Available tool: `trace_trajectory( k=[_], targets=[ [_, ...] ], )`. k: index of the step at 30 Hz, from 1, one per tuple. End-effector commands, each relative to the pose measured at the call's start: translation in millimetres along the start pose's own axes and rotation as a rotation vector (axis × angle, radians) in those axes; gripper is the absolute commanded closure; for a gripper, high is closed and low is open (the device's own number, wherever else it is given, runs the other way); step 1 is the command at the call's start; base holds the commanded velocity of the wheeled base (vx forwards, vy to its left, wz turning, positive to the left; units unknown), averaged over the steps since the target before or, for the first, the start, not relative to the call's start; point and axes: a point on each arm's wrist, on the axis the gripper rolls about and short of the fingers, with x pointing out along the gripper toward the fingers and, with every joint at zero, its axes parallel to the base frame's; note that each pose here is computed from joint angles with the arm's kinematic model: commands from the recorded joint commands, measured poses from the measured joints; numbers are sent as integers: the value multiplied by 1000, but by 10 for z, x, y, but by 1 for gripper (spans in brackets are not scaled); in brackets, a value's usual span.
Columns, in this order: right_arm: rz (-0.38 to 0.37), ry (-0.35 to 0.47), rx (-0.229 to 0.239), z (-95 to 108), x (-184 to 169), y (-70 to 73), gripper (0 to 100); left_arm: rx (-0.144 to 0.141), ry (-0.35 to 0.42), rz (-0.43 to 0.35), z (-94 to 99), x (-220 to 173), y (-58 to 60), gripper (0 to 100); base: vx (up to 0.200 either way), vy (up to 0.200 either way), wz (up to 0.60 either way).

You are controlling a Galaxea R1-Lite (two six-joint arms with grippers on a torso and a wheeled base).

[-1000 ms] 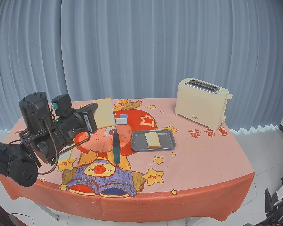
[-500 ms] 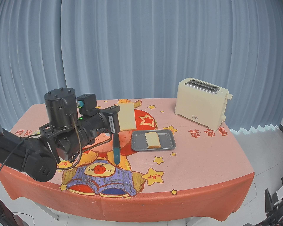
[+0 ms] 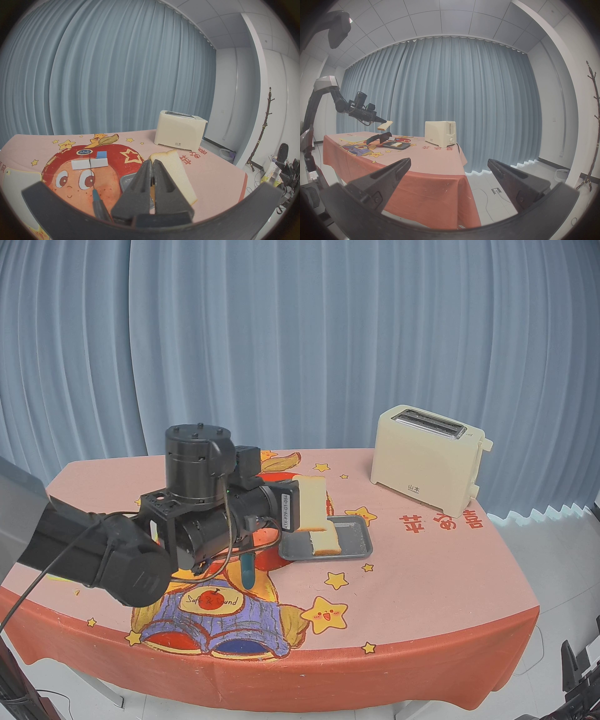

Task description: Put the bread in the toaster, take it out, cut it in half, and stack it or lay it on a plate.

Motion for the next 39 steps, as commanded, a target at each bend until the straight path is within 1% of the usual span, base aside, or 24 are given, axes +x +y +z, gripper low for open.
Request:
trace_trajectory(
  k=[1, 2, 4, 6, 8, 9, 10, 11, 14, 15, 16, 17, 21, 26, 31, 35, 39],
  targets=[
    [0, 0, 0, -48, 0, 1, 0, -7, 72, -17, -40, 342, 8, 100, 0, 0, 0],
    [0, 0, 0, -48, 0, 1, 0, -15, 86, -24, -41, 376, 16, 100, 0, 0, 0],
    [0, 0, 0, -48, 0, 1, 0, -46, 113, -26, -36, 437, 39, 100, 0, 0, 0],
    [0, 0, 0, -48, 0, 1, 0, -64, 146, -22, -45, 483, 43, 100, 0, 0, 0],
    [0, 0, 0, -48, 0, 1, 0, -69, 183, -13, -48, 510, 61, 100, 0, 0, 0],
    [0, 0, 0, -48, 0, 1, 0, -69, 189, -11, -47, 510, 67, 100, 0, 0, 0],
    [0, 0, 0, -48, 0, 1, 0, -72, 214, -1, -44, 518, 103, 100, 0, 0, 0],
    [0, 0, 0, -48, 0, 1, 0, -74, 226, -1, -48, 531, 109, 100, 0, 0, 0],
    [0, 0, 0, -48, 0, 1, 0, -83, 238, 4, -102, 610, 133, 100, 0, 0, 0],
    [0, 0, 0, -48, 0, 1, 0, -89, 238, 6, -98, 624, 145, 100, 0, 0, 0],
    [0, 0, 0, -48, 0, 1, 0, -89, 238, 6, -98, 624, 145, 100, 0, 0, 0],
    [0, 0, 0, -48, 0, 1, 0, -100, 243, 7, -124, 680, 147, 100, 0, 0, 0],
    [0, 1, 0, -53, 1, 1, 0, -100, 256, 11, -207, 794, 156, 100, 0, 0, 0],
    [0, 0, 0, -48, 0, 1, 0, -100, 245, 19, -232, 936, 185, 100, 0, 0, 0],
    [0, 0, 0, -48, 0, 1, 0, -100, 252, 22, -257, 949, 195, 100, 0, 0, 0],
    [0, 0, 0, -48, 0, 1, 0, -100, 277, 29, -381, 1013, 219, 100, 0, 0, 0],
    [0, 0, 0, -48, 0, 1, 0, -100, 287, 29, -411, 1011, 216, 100, 0, 0, 0]
  ],
)
